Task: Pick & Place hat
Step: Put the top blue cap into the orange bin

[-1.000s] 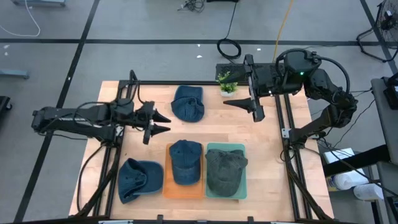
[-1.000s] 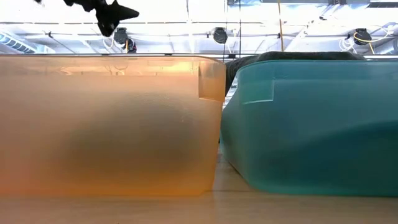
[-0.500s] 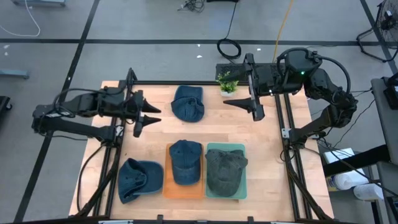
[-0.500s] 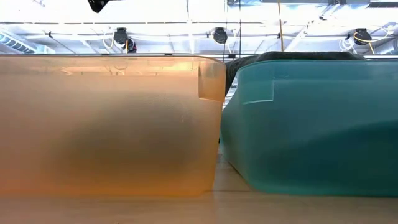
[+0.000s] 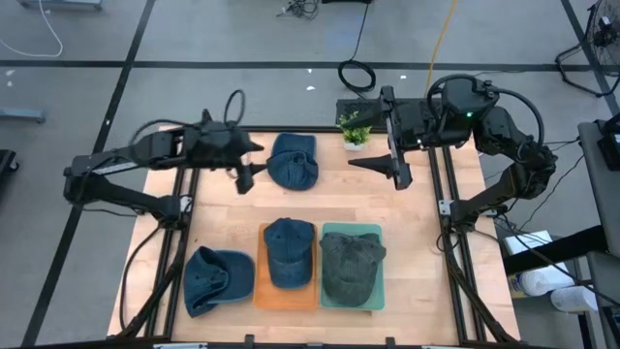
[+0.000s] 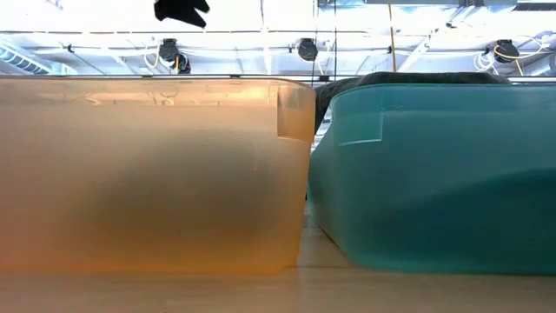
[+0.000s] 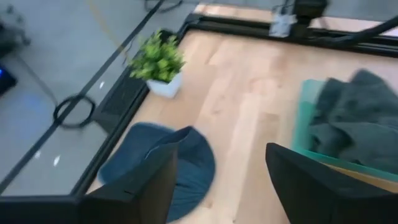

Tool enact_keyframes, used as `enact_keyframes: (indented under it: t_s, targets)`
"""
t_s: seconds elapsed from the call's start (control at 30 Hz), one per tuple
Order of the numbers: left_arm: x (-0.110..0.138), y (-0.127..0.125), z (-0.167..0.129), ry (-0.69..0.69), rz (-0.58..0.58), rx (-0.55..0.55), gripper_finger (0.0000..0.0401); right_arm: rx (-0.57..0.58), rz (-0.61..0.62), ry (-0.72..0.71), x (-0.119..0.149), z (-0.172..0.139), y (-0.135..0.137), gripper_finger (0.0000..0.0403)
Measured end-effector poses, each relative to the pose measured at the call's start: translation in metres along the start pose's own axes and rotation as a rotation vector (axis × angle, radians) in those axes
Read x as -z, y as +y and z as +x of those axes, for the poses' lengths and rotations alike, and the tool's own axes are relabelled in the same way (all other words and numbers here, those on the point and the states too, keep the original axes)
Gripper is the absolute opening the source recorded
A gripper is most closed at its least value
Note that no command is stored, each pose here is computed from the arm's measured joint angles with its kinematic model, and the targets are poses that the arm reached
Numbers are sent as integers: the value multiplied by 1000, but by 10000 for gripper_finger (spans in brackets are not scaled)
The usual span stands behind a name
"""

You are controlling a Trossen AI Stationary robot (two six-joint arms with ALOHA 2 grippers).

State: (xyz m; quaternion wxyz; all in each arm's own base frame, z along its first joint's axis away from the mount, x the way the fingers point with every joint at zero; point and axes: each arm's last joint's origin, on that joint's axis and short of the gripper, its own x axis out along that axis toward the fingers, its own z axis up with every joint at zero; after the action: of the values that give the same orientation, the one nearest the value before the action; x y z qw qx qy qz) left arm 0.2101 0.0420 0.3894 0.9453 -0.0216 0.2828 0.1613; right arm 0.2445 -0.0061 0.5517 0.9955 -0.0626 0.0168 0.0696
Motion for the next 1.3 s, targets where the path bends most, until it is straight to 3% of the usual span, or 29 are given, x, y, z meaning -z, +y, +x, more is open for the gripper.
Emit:
enact_keyframes:
  t_s: [0.37,0.63,0.9,1.3]
  targets:
    - [-11,26,75,121,-86,-134,330,-7,47,59,6,0,1,329]
    - [6,26,139,266,-82,-219,327,-12,-1,84,8,0,1,329]
    - [37,26,176,519,87,-194,302,-20,-63,113,11,-1,2,328]
    - [83,23,220,825,310,-38,299,-25,-73,134,13,-1,2,331]
